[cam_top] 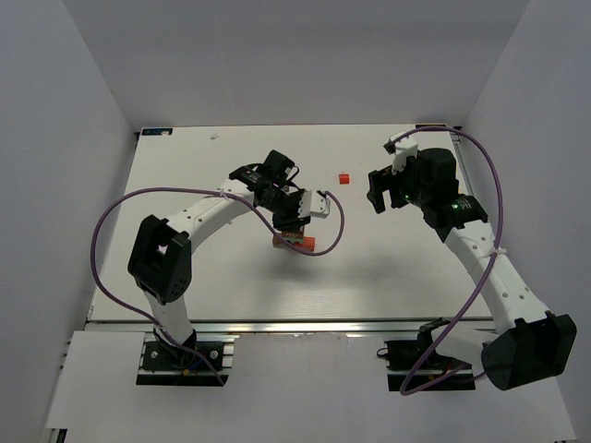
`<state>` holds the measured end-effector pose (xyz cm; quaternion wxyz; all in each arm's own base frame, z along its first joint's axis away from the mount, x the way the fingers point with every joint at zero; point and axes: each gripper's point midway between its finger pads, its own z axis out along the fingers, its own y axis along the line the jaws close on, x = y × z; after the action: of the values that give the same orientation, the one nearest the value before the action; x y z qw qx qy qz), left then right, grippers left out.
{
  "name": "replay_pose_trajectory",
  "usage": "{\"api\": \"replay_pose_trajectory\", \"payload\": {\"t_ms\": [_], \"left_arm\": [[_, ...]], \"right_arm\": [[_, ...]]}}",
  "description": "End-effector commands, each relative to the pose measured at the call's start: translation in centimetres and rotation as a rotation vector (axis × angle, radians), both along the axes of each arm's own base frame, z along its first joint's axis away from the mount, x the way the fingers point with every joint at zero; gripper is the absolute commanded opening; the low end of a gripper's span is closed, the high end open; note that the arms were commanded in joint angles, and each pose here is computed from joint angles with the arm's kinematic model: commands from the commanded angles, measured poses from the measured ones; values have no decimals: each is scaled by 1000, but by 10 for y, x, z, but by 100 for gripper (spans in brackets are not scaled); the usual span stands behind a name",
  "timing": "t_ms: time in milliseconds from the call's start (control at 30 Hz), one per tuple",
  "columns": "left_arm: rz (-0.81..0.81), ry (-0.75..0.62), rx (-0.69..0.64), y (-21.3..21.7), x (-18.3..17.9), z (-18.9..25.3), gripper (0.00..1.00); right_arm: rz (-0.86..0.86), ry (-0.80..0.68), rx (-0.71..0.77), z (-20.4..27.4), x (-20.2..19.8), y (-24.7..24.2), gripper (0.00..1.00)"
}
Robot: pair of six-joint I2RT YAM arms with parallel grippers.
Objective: Build the wood block tower
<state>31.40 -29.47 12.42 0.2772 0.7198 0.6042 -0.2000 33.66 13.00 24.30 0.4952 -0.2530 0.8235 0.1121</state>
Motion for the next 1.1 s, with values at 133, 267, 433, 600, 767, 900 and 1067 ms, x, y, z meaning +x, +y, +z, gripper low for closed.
{"api": "replay_pose_trajectory", "payload": {"t_ms": [133,267,433,600,767,900,1067], "left_arm": [[-8,-52,-55,-2,2,23,0],[-6,-55,-63,-3,3,24,0],[-5,-56,-69,-4,2,25,0],[-17,-55,-63,-1,-1,24,0],[-15,-60,-67,-1,-1,24,0],[-18,-62,-73,-2,-1,26,0],[-14,-65,-78,-2,0,28,0]], "right_arm": [[-5,-59,15,23,6,0,89],[-5,-56,13,23,6,0,89],[-5,-59,13,24,5,-1,89],[-8,-61,13,25,4,-2,89],[-1,-64,17,27,4,0,89],[1,-64,19,27,5,0,89],[3,-61,19,27,6,1,89]]}}
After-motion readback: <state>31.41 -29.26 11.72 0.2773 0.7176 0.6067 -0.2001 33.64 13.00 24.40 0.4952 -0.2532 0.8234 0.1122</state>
